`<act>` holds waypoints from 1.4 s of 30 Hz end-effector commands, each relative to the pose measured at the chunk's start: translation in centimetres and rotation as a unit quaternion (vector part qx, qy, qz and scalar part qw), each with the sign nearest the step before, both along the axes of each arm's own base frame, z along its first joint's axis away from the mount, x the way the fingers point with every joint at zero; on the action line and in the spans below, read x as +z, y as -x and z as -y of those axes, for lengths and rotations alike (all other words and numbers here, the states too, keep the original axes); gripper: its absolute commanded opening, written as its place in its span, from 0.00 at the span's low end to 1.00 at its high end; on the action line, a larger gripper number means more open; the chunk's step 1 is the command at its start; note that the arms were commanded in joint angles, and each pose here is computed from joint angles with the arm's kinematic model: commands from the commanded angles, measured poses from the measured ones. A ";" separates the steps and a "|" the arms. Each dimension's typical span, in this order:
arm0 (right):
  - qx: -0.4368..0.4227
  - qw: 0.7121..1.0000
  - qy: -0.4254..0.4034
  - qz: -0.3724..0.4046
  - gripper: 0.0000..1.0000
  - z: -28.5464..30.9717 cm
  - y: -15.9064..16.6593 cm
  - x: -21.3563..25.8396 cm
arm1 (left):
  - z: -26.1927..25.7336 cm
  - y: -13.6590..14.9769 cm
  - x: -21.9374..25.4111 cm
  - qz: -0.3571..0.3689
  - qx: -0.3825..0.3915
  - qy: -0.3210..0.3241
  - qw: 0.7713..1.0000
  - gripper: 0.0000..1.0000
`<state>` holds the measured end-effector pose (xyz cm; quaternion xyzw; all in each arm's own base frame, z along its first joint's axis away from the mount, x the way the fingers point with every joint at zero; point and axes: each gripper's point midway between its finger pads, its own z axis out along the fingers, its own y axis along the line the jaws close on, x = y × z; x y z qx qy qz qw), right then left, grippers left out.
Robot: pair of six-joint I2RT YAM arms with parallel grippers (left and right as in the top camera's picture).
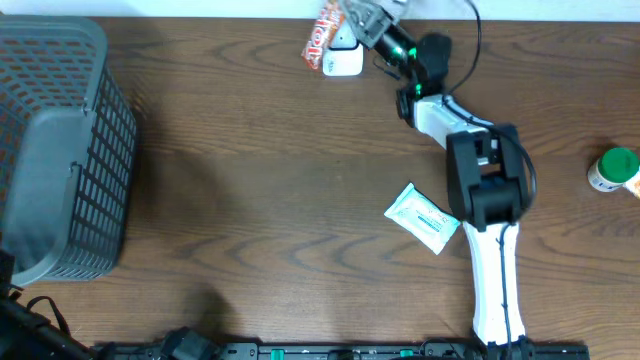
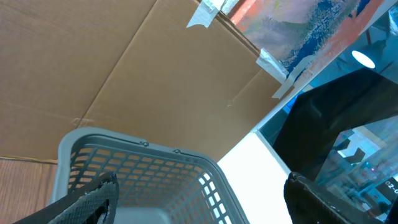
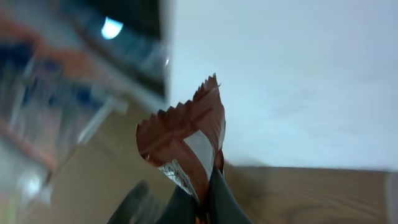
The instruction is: Scan the item barcode
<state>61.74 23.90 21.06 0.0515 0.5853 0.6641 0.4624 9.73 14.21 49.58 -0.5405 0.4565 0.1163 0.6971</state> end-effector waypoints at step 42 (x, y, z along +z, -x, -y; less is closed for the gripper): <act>-0.107 0.994 -0.029 -0.020 0.01 13.3 -8.4 -3.1 | -0.4 0.8 -0.6 -0.009 0.021 0.014 1.000 0.85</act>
